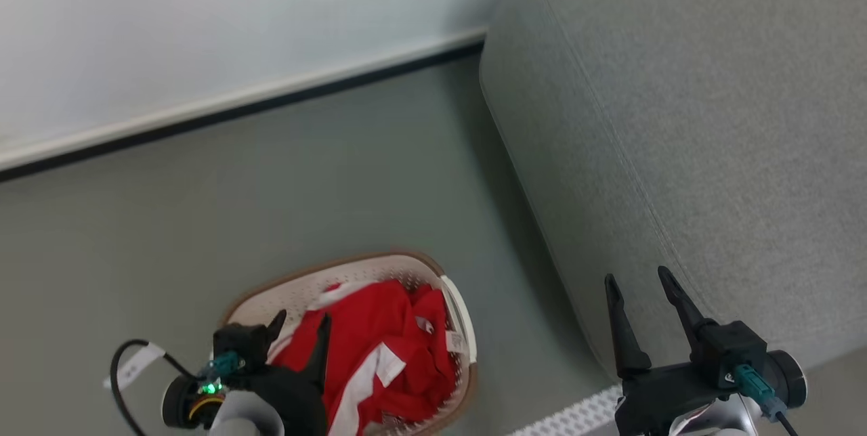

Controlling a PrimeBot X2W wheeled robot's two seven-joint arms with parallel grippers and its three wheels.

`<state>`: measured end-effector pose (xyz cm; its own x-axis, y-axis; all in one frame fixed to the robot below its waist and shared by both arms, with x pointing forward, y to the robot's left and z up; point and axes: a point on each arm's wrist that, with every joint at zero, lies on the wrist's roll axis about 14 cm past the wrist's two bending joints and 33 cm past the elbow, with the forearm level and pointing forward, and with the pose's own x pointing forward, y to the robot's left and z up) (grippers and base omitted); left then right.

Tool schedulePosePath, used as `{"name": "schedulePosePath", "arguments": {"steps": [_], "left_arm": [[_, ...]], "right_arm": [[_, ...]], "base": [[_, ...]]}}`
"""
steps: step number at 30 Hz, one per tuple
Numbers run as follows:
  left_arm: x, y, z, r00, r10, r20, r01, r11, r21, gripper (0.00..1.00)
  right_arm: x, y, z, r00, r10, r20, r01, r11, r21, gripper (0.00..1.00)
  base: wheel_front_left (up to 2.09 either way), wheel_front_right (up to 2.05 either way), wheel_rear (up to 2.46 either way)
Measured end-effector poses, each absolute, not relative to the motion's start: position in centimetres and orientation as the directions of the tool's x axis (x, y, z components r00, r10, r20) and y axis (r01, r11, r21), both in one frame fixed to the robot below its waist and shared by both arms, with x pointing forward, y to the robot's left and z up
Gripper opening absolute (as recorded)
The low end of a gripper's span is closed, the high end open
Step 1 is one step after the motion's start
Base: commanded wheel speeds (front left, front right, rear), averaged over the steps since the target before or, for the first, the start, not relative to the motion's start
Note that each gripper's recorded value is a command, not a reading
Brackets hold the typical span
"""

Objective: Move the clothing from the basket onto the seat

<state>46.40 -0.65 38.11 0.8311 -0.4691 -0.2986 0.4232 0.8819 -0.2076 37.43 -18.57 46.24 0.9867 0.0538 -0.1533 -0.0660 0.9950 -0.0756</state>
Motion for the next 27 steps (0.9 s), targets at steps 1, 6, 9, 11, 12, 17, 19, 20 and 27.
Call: {"name": "schedulePosePath", "arguments": {"steps": [1, 6, 9, 11, 12, 17, 19, 20, 27], "left_arm": [[46.7, -1.2, 37.4, 0.819, -0.481, -0.314, 0.433, 0.876, -0.211, 1.00], [47.1, -3.2, 33.1, 0.746, -0.518, -0.420, 0.461, 0.855, -0.236, 1.00], [47.2, -3.9, 31.4, 0.712, -0.528, -0.462, 0.477, 0.848, -0.233, 1.00], [47.3, -4.8, 30.0, 0.677, -0.543, -0.497, 0.501, 0.835, -0.229, 1.00], [47.3, -5.1, 29.2, 0.655, -0.551, -0.516, 0.517, 0.826, -0.225, 1.00], [46.2, -6.5, 23.8, 0.513, -0.575, -0.638, 0.592, 0.775, -0.222, 1.00], [45.8, -7.0, 22.3, 0.470, -0.581, -0.664, 0.617, 0.754, -0.223, 1.00], [45.7, -7.2, 21.7, 0.453, -0.581, -0.676, 0.632, 0.744, -0.217, 1.00], [44.4, -7.3, 16.8, 0.354, -0.556, -0.752, 0.685, 0.702, -0.196, 1.00]], "right_arm": [[37.5, -18.7, 45.9, 0.986, 0.048, -0.162, -0.061, 0.995, -0.076, 1.00], [38.0, -19.7, 44.4, 0.983, 0.017, -0.185, -0.025, 0.999, -0.039, 1.00], [38.1, -19.9, 43.7, 0.980, 0.010, -0.197, -0.016, 0.999, -0.030, 1.00], [38.4, -20.1, 43.1, 0.979, 0.005, -0.206, -0.009, 1.000, -0.022, 1.00], [38.3, -20.2, 42.7, 0.976, 0.000, -0.216, -0.004, 1.000, -0.016, 1.00], [37.9, -21.5, 40.2, 0.961, -0.049, -0.271, 0.054, 0.998, 0.013, 1.00], [37.6, -21.7, 39.3, 0.954, -0.059, -0.294, 0.068, 0.998, 0.019, 1.00], [37.5, -21.7, 38.8, 0.949, -0.061, -0.310, 0.071, 0.997, 0.021, 1.00], [36.4, -22.3, 35.8, 0.915, -0.094, -0.393, 0.115, 0.993, 0.030, 1.00]], "base": [[0.00, 0.00, 0.00], [0.00, 0.00, 0.00], [0.00, 0.00, 0.00], [0.00, 0.00, 0.00], [0.00, 0.00, 0.00], [0.00, 0.00, 0.00], [0.00, 0.00, 0.00], [0.00, 0.00, 0.00], [0.00, 0.00, 0.00]]}}
